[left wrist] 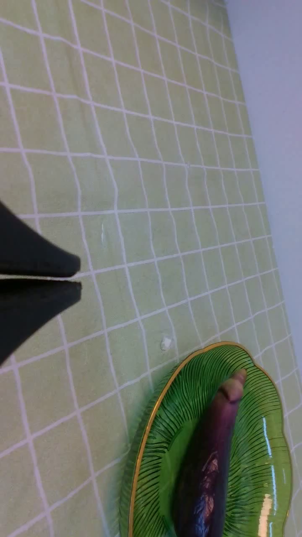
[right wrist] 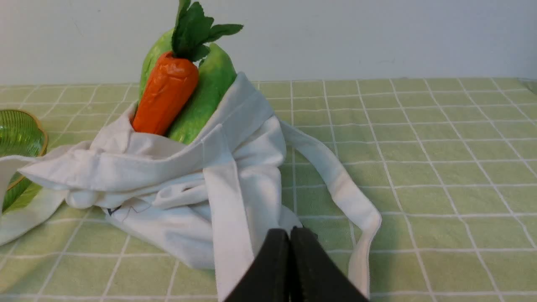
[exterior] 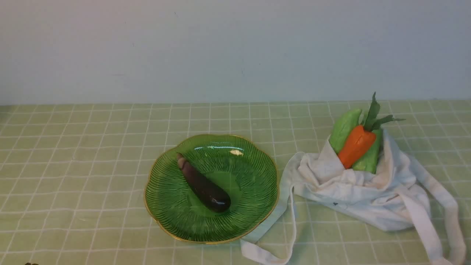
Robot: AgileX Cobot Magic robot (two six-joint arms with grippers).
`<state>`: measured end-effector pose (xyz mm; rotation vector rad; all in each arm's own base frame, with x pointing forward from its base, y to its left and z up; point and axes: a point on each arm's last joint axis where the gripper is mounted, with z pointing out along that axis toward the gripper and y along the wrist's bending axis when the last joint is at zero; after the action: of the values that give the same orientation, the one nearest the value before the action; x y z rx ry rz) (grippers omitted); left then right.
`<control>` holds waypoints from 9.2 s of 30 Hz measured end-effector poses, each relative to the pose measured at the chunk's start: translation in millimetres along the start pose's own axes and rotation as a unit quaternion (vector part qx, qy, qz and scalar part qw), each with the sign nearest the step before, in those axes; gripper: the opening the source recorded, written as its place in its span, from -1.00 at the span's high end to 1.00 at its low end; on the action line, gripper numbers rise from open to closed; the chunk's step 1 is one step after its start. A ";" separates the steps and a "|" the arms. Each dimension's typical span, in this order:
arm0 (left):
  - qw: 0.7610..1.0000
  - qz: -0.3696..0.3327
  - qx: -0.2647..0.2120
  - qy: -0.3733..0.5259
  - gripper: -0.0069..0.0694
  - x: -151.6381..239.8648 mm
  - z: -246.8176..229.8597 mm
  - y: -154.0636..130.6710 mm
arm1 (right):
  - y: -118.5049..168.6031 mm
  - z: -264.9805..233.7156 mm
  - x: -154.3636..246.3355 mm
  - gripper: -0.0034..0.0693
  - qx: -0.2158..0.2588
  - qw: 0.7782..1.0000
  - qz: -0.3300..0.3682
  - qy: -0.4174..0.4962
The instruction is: Take vegetables from bag on green coffee tablecloth place on plate.
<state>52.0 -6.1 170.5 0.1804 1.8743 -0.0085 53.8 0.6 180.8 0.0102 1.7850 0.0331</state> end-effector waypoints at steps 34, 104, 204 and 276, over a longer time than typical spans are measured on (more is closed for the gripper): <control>1.000 0.000 0.000 0.000 0.83 0.0 0.0 0.0 | 0.2 0.1 -0.7 0.94 -0.001 1.000 0.010 -0.006; 1.000 0.000 0.000 0.000 0.83 0.0 0.0 0.0 | 46.5 257.8 -111.3 -0.35 -0.136 0.918 0.086 0.361; 1.000 0.000 0.000 0.000 0.83 0.0 0.0 0.0 | 10.3 -61.5 -180.7 0.95 -0.179 0.968 0.037 -0.174; 1.000 0.000 0.000 0.000 0.83 0.0 0.0 0.0 | -5.8 0.8 -0.8 0.95 0.040 0.999 -0.019 -0.011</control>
<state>52.0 -6.1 170.5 0.1804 1.8743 -0.0085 54.8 -5.1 181.2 0.0341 1.7628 -0.0661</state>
